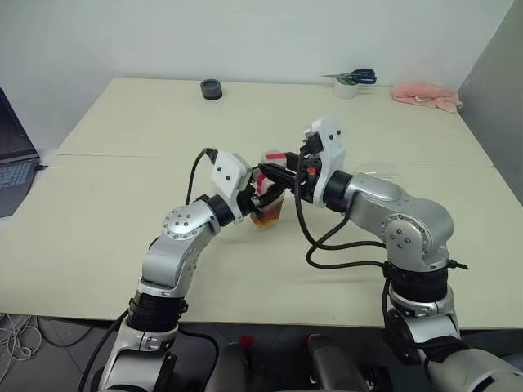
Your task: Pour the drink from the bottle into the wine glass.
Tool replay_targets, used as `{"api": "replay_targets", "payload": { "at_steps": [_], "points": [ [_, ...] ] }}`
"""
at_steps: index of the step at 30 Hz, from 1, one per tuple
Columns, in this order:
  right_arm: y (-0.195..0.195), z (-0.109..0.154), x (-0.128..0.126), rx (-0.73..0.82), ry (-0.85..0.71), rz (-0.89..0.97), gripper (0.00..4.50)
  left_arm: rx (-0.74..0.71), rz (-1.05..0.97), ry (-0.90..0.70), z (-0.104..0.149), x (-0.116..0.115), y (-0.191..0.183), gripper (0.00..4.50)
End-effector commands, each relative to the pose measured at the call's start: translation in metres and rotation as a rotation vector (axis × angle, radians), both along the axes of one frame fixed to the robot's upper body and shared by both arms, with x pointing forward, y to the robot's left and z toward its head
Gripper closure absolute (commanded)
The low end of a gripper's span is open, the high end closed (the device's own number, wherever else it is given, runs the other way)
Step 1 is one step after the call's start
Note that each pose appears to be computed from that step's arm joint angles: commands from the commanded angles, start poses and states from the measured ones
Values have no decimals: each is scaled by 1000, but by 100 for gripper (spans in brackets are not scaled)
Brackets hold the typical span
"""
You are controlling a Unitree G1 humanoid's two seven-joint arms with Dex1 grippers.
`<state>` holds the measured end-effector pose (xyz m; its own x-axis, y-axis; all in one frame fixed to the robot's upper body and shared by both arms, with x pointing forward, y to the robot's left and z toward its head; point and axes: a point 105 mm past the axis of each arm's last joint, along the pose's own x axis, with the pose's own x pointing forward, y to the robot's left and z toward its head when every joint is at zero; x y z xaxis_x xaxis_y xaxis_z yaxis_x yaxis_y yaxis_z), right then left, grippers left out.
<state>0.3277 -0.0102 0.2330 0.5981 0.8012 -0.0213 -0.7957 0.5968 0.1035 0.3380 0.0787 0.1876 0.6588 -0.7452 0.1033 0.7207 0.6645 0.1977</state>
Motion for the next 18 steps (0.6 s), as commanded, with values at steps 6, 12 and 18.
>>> {"api": "replay_targets", "payload": {
  "at_steps": [6,12,18],
  "points": [
    [7,-14,-46,-321,-292,722,257,5,-30,-55,14,-8,-3,252],
    [-1,-18,-25,-395,-340,807,257,8,-18,-56,16,-8,0,255],
    [-4,6,-19,-196,-286,746,257,5,-17,-42,13,-12,0,255]
  ]
}}
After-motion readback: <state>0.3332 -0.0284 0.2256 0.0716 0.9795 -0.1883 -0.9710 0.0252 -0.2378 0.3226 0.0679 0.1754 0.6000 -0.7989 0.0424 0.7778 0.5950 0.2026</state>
